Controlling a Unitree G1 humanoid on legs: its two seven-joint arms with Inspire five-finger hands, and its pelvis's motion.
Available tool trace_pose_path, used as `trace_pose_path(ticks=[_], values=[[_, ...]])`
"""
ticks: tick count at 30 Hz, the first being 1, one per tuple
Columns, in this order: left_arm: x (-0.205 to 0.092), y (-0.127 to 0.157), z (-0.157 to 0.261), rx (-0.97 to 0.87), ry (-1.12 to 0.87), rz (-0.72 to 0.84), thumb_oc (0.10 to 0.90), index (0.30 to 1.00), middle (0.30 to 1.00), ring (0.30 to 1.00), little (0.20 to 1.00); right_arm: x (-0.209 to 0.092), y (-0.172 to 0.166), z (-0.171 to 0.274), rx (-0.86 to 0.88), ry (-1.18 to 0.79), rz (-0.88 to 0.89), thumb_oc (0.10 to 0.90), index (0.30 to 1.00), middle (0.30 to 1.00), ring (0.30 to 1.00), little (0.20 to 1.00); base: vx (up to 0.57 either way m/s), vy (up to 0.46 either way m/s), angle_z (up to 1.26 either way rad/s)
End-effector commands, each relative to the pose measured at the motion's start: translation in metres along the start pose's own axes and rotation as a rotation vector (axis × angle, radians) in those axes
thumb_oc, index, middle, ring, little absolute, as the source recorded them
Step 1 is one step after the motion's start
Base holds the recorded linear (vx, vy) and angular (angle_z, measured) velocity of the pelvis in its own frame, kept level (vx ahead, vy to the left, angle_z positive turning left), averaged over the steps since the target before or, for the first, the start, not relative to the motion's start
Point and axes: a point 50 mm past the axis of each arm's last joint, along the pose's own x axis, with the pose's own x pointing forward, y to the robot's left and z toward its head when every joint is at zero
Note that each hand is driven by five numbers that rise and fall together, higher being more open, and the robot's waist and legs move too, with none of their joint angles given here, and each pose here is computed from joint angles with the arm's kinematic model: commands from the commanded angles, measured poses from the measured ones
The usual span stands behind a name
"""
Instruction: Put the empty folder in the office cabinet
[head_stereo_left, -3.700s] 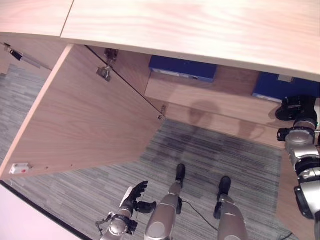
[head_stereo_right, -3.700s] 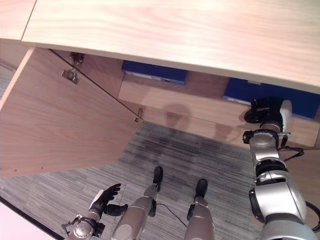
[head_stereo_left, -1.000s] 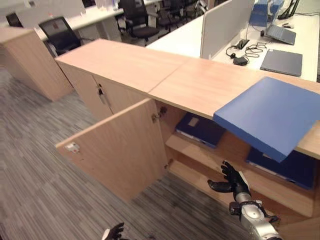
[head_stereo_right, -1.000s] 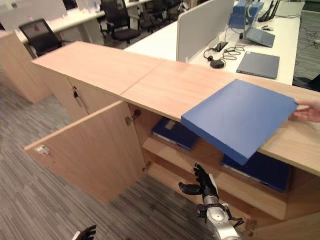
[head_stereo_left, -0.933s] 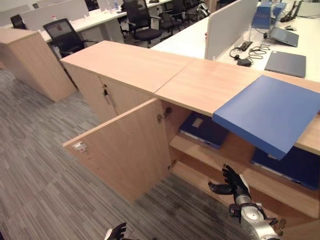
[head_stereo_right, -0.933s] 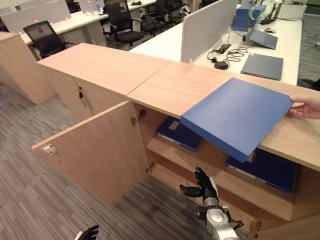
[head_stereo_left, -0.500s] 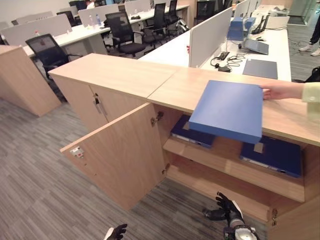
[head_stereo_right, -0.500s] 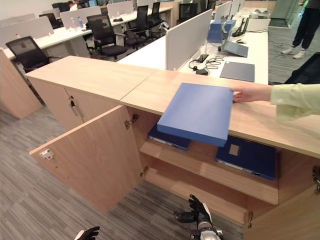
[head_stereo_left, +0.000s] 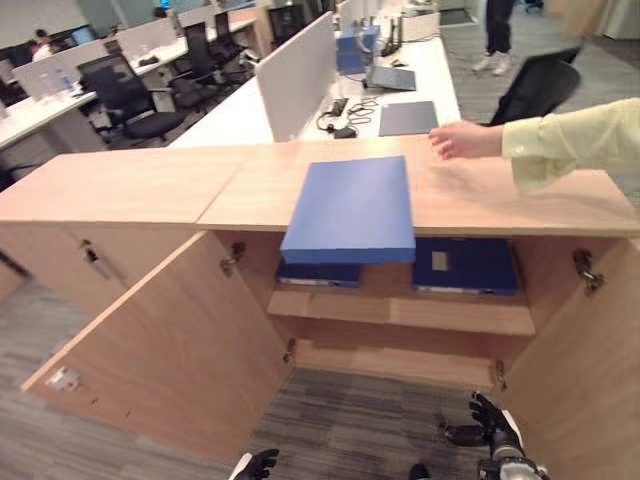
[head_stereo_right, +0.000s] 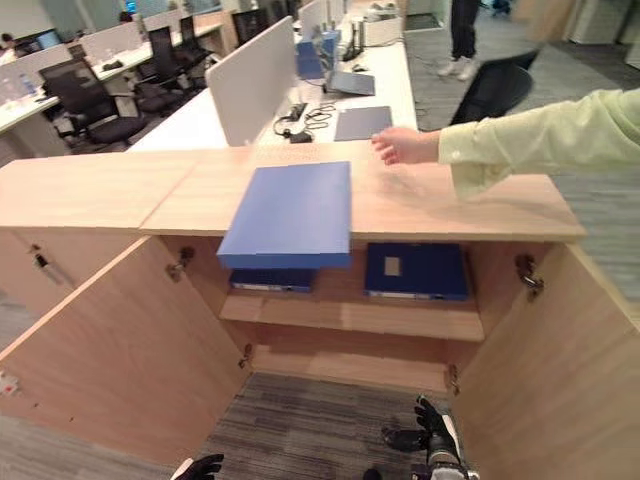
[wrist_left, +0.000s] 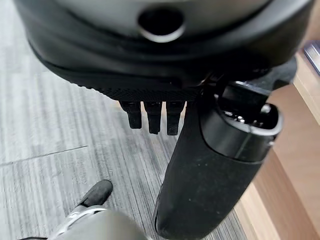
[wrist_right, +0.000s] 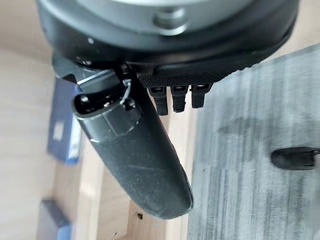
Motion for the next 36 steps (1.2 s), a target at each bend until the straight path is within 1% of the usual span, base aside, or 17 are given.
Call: trace_pose_path(ticks=[1, 5, 9, 18, 19, 22, 30, 31, 32, 33, 36], values=[[0.011, 0.036, 0.042, 0.028, -0.152, 0.094, 0.800, 0.900, 0.900, 0.900, 0.900, 0.013, 0.008, 0.052, 0.019, -0.205, 0.022, 0.800, 0.900, 0.900, 0.900, 0.900, 0.07, -0.108, -0.24], [0.011, 0.033, 0.052, -0.007, -0.197, 0.103, 0.800, 0.900, 0.900, 0.900, 0.900, 0.014, 0.009, 0.044, 0.000, -0.161, 0.023, 0.800, 0.900, 0.900, 0.900, 0.900, 0.16, 0.006, -0.92], [0.011, 0.029, 0.058, 0.007, -0.224, 0.100, 0.800, 0.900, 0.900, 0.900, 0.900, 0.017, 0.008, 0.041, -0.038, -0.142, 0.016, 0.800, 0.900, 0.900, 0.900, 0.900, 0.31, 0.045, -0.62], [0.009, 0.034, 0.041, 0.034, -0.171, 0.101, 0.800, 0.900, 0.900, 0.900, 0.900, 0.016, 0.016, 0.035, -0.050, -0.114, 0.046, 0.800, 0.900, 0.900, 0.900, 0.900, 0.14, 0.093, -0.49], [0.008, 0.040, 0.038, 0.026, -0.158, 0.124, 0.800, 0.900, 0.900, 0.900, 0.900, 0.016, 0.023, 0.035, -0.074, -0.117, 0.070, 0.800, 0.900, 0.900, 0.900, 0.900, 0.10, 0.170, 0.22], [0.008, 0.046, 0.035, 0.025, -0.144, 0.145, 0.800, 0.900, 0.900, 0.900, 0.900, 0.015, 0.029, 0.034, -0.085, -0.114, 0.088, 0.800, 0.900, 0.900, 0.900, 0.900, 0.07, 0.127, -0.09], [0.007, 0.059, 0.037, -0.005, -0.153, 0.195, 0.800, 0.900, 0.900, 0.900, 0.900, 0.014, 0.041, 0.035, -0.073, -0.116, 0.113, 0.800, 0.900, 0.900, 0.900, 0.900, 0.02, 0.078, -0.15], [0.007, 0.065, 0.043, -0.019, -0.181, 0.223, 0.800, 0.900, 0.900, 0.900, 0.900, 0.014, 0.047, 0.039, -0.077, -0.125, 0.125, 0.800, 0.900, 0.900, 0.900, 0.900, -0.04, 0.009, 0.00], [0.007, 0.065, 0.043, -0.019, -0.181, 0.223, 0.800, 0.900, 0.900, 0.900, 0.900, 0.014, 0.047, 0.039, -0.077, -0.126, 0.125, 0.800, 0.900, 0.900, 0.900, 0.900, -0.06, 0.012, -0.05], [0.006, 0.072, 0.052, -0.055, -0.223, 0.259, 0.800, 0.900, 0.900, 0.900, 0.900, 0.014, 0.051, 0.042, -0.079, -0.136, 0.136, 0.800, 0.900, 0.900, 0.900, 0.900, -0.03, 0.003, -0.16], [0.005, 0.079, 0.062, -0.085, -0.274, 0.298, 0.800, 0.900, 0.900, 0.900, 0.900, 0.012, 0.055, 0.041, -0.069, -0.144, 0.147, 0.800, 0.900, 0.900, 0.900, 0.900, -0.02, -0.019, -0.07]])
